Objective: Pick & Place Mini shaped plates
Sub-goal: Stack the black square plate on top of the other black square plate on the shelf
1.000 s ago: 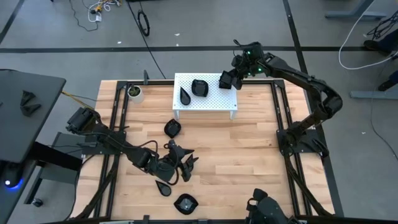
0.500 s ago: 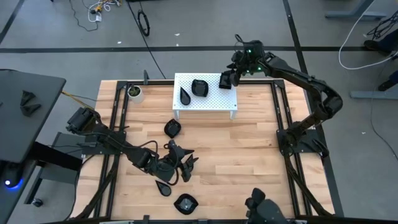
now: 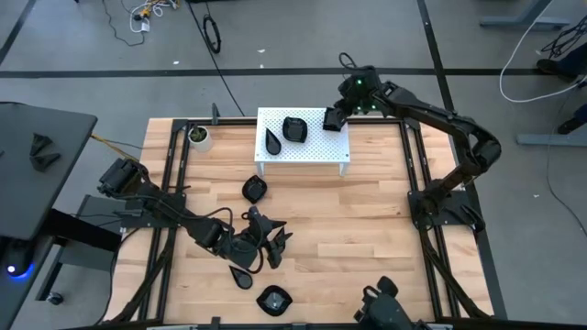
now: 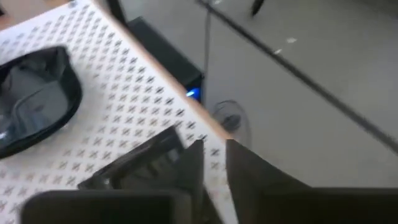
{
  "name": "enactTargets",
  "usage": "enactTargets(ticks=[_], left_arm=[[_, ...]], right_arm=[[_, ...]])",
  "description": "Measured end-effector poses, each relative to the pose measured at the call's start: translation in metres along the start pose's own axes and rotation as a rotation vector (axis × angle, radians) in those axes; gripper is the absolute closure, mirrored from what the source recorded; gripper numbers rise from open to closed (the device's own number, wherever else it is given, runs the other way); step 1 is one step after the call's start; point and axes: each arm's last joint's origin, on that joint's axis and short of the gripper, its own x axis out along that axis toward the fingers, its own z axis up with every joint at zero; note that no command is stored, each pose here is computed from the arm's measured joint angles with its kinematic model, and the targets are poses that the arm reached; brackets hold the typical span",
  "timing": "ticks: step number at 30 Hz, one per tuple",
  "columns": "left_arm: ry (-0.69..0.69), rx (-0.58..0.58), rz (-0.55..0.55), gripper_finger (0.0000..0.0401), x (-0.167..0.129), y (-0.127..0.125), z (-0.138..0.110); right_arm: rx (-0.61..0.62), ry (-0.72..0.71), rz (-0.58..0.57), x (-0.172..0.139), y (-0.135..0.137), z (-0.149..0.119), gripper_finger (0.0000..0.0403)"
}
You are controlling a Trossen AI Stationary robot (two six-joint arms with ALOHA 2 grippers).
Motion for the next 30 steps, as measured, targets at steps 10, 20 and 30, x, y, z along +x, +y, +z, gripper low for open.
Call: enactTargets(ticks=[10, 20, 30], left_arm=[[0.0, 0.004, 0.001, 0.0216, 0.0, 0.0, 0.0], [0.001, 0.008, 0.002, 0.0216, 0.0, 0.0, 0.0], [0.002, 0.01, 0.002, 0.0216, 0.0, 0.0, 0.0]], right_arm=[[-0.092, -0.03, 0.097, 0.005, 0.004, 0.002, 0.0389], [-0.162, -0.006, 0.261, -0.011, 0.04, 0.0, 0.0393], [-0.307, 0.095, 0.213, -0.012, 0.072, -0.011, 0.0334]])
